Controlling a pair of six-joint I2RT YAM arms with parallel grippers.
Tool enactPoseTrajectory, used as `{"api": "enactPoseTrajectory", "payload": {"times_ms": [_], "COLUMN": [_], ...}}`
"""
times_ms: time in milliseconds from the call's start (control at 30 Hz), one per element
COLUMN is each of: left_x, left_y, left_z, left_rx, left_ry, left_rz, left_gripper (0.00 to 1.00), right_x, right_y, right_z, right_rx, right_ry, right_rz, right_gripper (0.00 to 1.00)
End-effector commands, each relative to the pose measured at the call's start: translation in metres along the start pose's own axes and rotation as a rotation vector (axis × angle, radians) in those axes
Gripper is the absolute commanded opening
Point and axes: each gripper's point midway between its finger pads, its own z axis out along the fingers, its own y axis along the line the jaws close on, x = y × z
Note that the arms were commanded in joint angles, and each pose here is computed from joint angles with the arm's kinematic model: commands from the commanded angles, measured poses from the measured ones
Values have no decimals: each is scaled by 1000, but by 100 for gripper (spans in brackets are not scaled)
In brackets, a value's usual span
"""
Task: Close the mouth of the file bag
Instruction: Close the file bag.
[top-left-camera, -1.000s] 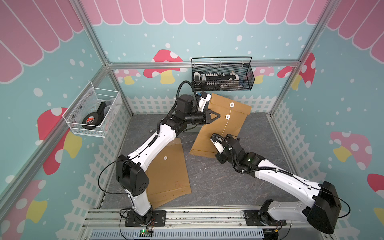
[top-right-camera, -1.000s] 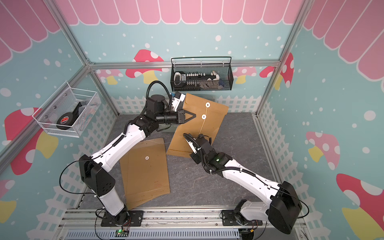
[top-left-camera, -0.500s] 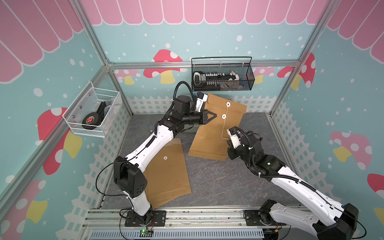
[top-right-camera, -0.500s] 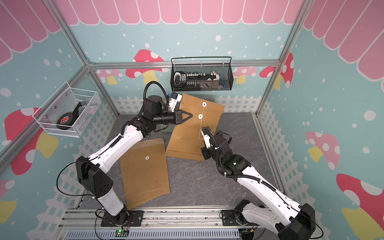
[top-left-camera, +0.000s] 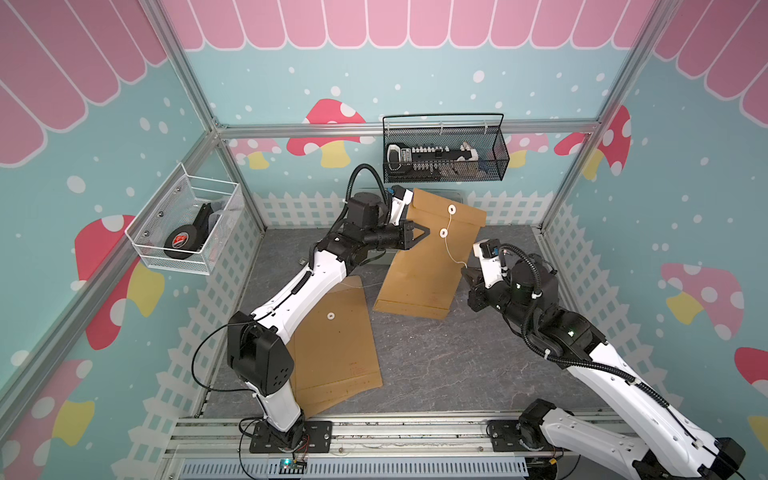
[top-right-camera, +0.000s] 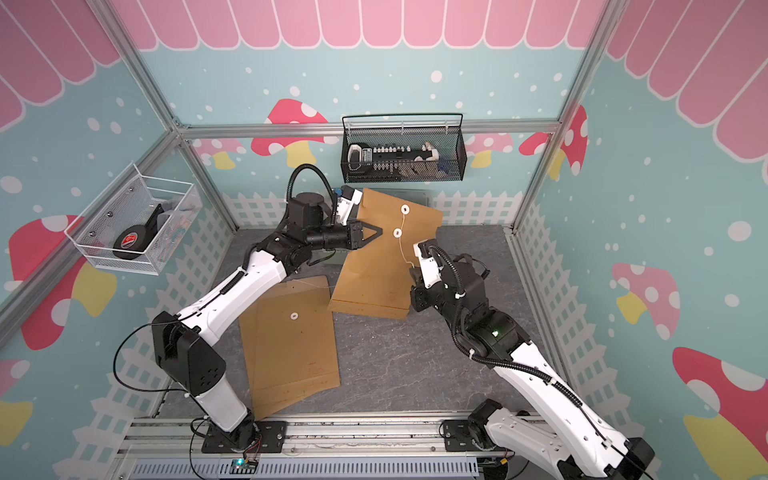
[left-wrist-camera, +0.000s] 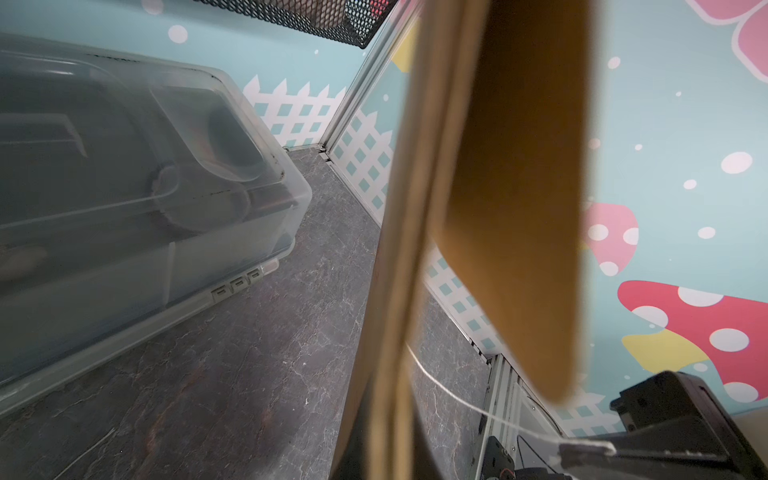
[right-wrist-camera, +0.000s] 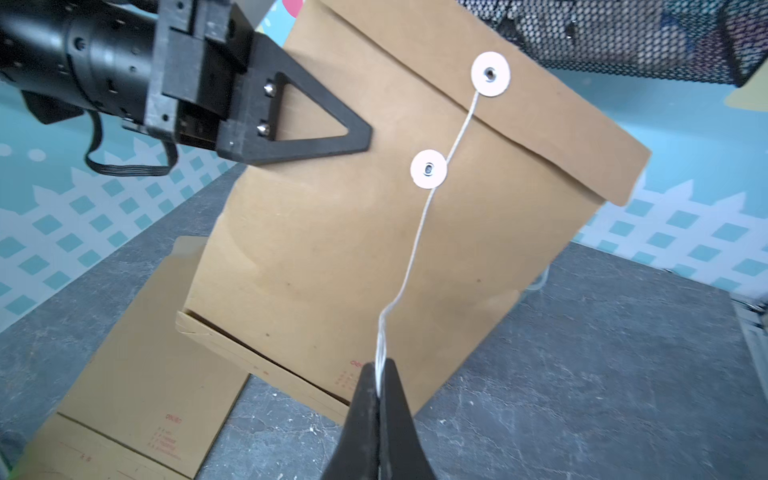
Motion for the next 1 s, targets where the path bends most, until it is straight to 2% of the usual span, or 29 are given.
{"api": "enactPoseTrajectory", "payload": {"times_ms": [0,133,267,467,733,967], "left_x": [-17,-15,-8,-7,2,-6], "left_y": [-20,-36,-25,2,18,-6], "left_z": [-18,-23,-26,-27,-19,-25], "left_rx": [31,81,35,-34,-73,17], "left_ry": [-49,-42,-31,-31,-6,-27], "left_rz": [47,49,41,1,-6,-15], "left_gripper": [0,0,0,0,0,0], "right_x": [16,18,4,-10,-36,-32], "right_y": [-15,-41,-66,-55,-59,-67], "right_z": [5,13,7,3,-17,-6], "right_rx": [72,200,283,217,241,290], "right_ry": [91,158,142,152,99,149], "right_rz": [-47,-71,-19,-6,-17,-75], "right_gripper": [0,0,0,0,0,0]}}
